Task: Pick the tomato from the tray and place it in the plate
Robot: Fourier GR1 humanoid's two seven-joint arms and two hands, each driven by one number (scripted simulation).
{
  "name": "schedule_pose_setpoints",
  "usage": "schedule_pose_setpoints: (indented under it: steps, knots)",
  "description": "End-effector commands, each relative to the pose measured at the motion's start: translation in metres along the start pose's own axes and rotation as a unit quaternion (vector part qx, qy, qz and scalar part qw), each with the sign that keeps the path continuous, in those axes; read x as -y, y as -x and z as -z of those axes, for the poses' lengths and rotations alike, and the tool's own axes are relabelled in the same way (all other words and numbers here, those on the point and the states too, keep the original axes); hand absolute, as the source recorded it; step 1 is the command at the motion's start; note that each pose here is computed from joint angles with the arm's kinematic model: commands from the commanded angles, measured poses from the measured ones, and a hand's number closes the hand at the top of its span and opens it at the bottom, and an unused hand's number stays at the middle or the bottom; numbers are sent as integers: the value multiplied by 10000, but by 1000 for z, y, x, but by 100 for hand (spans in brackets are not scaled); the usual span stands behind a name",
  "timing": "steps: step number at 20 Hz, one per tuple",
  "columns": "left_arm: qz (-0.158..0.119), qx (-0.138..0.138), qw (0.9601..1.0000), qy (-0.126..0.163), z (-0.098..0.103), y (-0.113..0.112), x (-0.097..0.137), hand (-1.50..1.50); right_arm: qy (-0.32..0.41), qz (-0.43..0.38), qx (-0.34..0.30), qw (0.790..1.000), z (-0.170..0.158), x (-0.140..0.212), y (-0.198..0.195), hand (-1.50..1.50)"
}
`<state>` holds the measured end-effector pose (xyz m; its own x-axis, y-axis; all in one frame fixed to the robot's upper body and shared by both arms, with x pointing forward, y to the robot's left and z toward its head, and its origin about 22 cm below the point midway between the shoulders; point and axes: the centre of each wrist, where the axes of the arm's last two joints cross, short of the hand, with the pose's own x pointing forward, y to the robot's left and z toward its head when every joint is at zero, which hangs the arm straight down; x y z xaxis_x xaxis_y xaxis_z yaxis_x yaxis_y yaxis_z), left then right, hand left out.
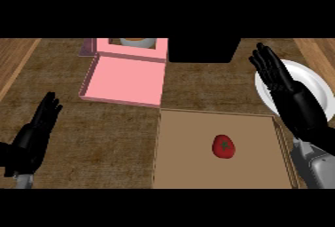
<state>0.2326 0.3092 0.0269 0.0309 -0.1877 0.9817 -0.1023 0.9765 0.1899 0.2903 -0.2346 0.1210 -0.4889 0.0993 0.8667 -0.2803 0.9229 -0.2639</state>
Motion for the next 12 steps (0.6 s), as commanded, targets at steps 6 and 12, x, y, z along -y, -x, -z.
schedule_pose_setpoints:
  steps: [6,12]
  knots:
    - [-472,-1857,9815,67,-28,57,34,0,2114,-526,-509,9746,-32,100,-7,150]
    - [-812,-1789,9791,533,-21,44,60,0,3782,-1893,-1302,8968,-105,79,48,-150]
